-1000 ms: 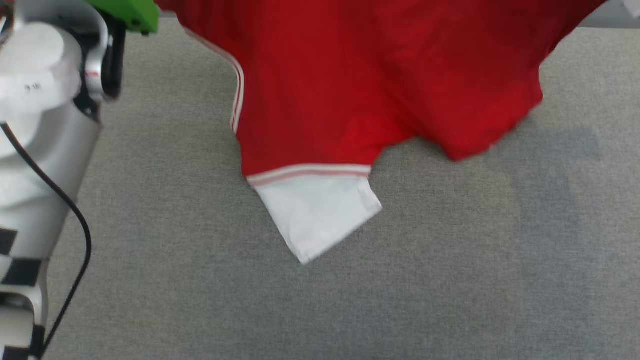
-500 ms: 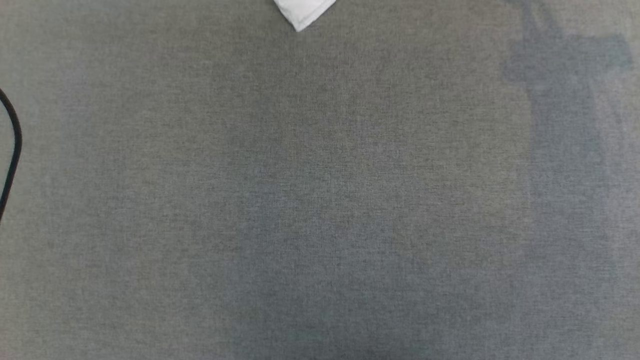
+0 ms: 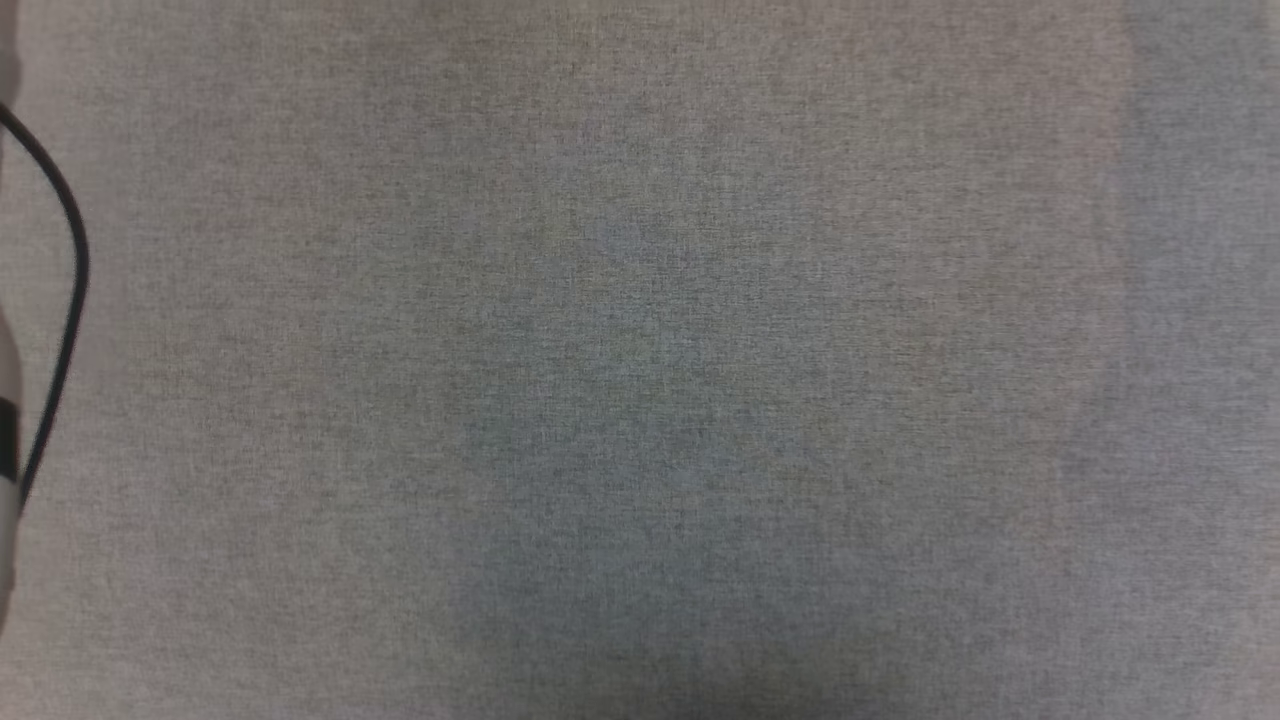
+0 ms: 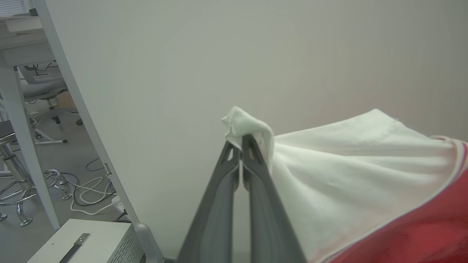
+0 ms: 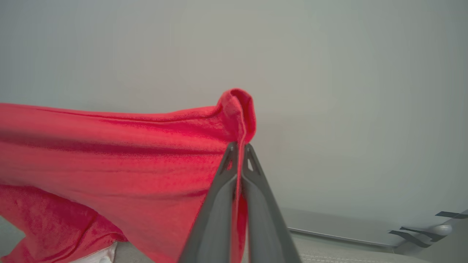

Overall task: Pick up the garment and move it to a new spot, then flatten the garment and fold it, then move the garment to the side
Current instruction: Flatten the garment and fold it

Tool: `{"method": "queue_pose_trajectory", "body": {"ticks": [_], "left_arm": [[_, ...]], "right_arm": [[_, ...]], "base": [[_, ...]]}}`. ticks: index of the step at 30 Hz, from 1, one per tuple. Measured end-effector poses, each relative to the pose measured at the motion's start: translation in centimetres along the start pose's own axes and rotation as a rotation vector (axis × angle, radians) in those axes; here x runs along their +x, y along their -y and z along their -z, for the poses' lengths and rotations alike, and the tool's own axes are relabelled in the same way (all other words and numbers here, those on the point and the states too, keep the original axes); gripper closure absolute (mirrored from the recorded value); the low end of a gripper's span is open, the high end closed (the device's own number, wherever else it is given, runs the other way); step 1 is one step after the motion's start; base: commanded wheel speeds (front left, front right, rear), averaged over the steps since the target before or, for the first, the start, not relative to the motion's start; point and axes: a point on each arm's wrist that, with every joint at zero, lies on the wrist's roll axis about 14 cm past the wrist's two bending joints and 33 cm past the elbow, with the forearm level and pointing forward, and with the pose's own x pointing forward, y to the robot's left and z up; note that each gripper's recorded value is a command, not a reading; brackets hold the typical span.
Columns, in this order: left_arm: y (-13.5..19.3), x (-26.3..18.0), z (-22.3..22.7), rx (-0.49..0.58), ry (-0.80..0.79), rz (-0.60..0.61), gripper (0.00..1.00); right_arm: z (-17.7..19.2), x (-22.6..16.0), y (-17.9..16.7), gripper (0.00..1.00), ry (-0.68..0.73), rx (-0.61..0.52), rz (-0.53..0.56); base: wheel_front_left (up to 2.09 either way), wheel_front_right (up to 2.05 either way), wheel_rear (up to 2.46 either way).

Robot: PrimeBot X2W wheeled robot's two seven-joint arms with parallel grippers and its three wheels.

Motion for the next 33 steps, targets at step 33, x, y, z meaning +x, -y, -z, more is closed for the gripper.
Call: {"method": "queue_pose_trajectory", "body": {"ticks": [33], "left_arm": [[-0.9, -27.3, 15.0, -0.229, -0.496, -0.012, 1.00]], "right_arm": [[17.8, -19.0, -2.5, 1.00, -0.347, 0.105, -0.110]], "base": [[0.00, 0.00, 0.00]]}}
